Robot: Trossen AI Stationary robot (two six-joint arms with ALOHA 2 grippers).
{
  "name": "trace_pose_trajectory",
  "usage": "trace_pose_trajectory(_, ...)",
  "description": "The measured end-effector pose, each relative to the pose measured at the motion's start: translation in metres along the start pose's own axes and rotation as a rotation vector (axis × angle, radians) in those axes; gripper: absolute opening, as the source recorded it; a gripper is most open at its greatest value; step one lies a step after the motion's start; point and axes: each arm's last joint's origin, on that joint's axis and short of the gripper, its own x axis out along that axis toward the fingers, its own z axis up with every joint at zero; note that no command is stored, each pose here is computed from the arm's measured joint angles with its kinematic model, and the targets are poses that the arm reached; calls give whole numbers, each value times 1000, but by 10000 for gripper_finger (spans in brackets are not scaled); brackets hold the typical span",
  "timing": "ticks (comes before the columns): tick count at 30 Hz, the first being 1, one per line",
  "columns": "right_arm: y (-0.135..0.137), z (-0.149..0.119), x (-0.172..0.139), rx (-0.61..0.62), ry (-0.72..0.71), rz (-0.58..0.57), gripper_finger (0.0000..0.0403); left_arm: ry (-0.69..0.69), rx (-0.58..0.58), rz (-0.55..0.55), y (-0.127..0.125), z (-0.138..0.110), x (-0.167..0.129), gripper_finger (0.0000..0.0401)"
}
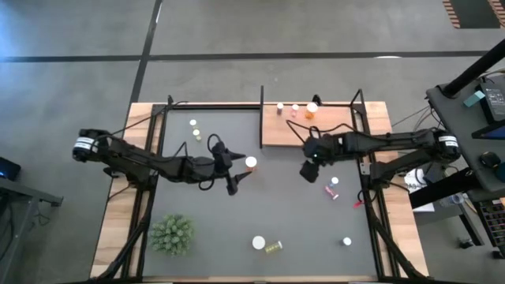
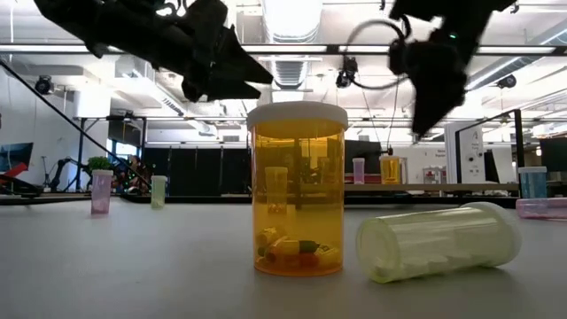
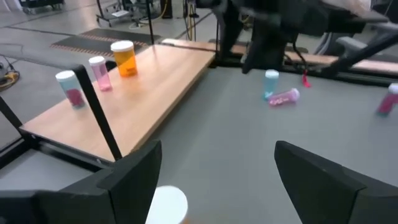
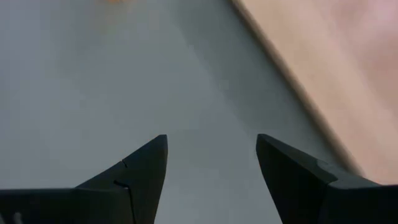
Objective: Pick and place medicine bottles onto shelf by color
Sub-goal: Put the top blue pill bottle on the shelf aligned with the other blue pill bottle
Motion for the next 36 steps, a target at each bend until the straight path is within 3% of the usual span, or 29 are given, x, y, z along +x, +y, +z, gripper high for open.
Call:
trace_pose_trajectory(9,-7,-25,-8,137,199,-127,237,-2,0,0,1,2,-2,295)
trace_pose_trajectory(36,41,-77,-27,295,279,-133,237,13,40,6,1,0,-1,295)
